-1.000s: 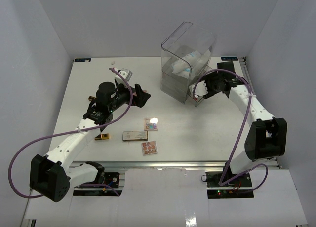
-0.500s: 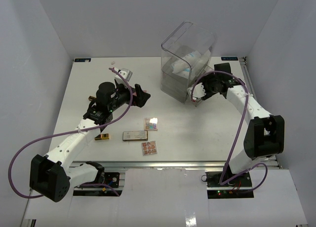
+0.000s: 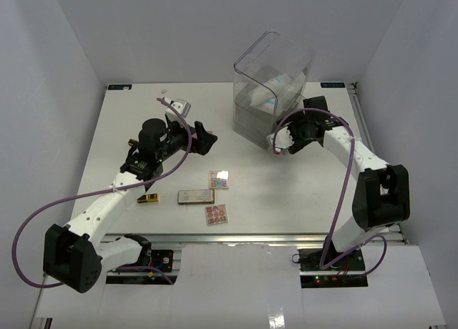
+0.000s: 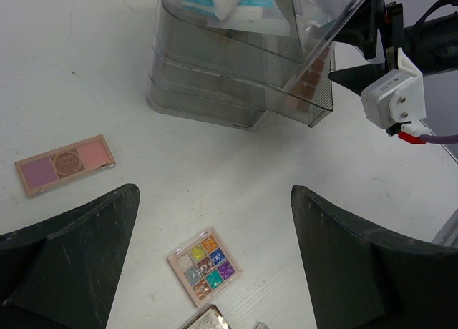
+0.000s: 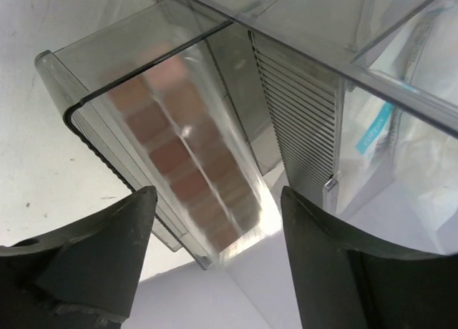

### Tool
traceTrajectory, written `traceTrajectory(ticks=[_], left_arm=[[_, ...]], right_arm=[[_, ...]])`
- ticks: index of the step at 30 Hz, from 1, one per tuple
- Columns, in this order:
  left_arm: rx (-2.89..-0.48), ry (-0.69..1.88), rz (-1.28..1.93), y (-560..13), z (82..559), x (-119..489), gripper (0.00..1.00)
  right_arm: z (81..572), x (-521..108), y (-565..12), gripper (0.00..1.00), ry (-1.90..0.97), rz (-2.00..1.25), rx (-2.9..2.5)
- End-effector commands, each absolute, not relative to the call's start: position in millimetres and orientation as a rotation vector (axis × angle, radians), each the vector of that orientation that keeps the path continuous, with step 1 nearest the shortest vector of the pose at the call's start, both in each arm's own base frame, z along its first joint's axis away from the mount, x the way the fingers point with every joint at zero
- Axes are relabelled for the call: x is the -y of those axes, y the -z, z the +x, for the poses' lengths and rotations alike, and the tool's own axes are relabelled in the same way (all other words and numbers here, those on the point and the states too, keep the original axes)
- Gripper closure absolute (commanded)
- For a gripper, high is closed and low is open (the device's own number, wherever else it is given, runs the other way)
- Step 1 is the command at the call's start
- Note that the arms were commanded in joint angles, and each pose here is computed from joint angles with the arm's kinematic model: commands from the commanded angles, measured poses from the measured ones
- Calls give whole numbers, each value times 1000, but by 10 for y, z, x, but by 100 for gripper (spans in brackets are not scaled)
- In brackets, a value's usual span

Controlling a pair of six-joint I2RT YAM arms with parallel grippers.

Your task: Organize the makeup

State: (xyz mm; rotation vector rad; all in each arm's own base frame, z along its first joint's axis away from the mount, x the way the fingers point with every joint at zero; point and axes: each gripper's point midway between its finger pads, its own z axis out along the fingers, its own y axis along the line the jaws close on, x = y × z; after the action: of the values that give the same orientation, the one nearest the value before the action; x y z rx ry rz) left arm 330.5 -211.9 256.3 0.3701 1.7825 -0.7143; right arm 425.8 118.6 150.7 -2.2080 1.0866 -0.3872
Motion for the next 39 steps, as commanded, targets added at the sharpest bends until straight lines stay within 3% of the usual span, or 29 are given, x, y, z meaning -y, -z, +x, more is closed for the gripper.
traceTrajectory(ticks=[1,8,14,20,24,29,39], left_arm=[[-1743,726,369,-2689,3276,2102,2],[-1751,717,363,-2663,3302,2087,2],[-1828,729,281,-2500,3418,2034,2],[-2083,821,85,-1916,3673,1930,3],[-2221,871,79,-1653,3862,1948,5],[-2264,648,356,-1505,4109,1809,3],[-2214,135,908,-824,4723,1501,2]], right_arm=[[4288,-1204,-1655,19,431,-2179,-1049],[4236,-1310,-2169,16,371,-1993,-1101],[3768,-1568,-2796,6,6,-1651,-1281],[2803,-1955,-2423,3,-666,-1421,-1457],[2421,-2044,-2229,2,-857,-1407,-1421],[2148,-2035,-2115,7,-868,-1484,-1279],[2191,-1841,-2184,8,-780,-1432,-1273]])
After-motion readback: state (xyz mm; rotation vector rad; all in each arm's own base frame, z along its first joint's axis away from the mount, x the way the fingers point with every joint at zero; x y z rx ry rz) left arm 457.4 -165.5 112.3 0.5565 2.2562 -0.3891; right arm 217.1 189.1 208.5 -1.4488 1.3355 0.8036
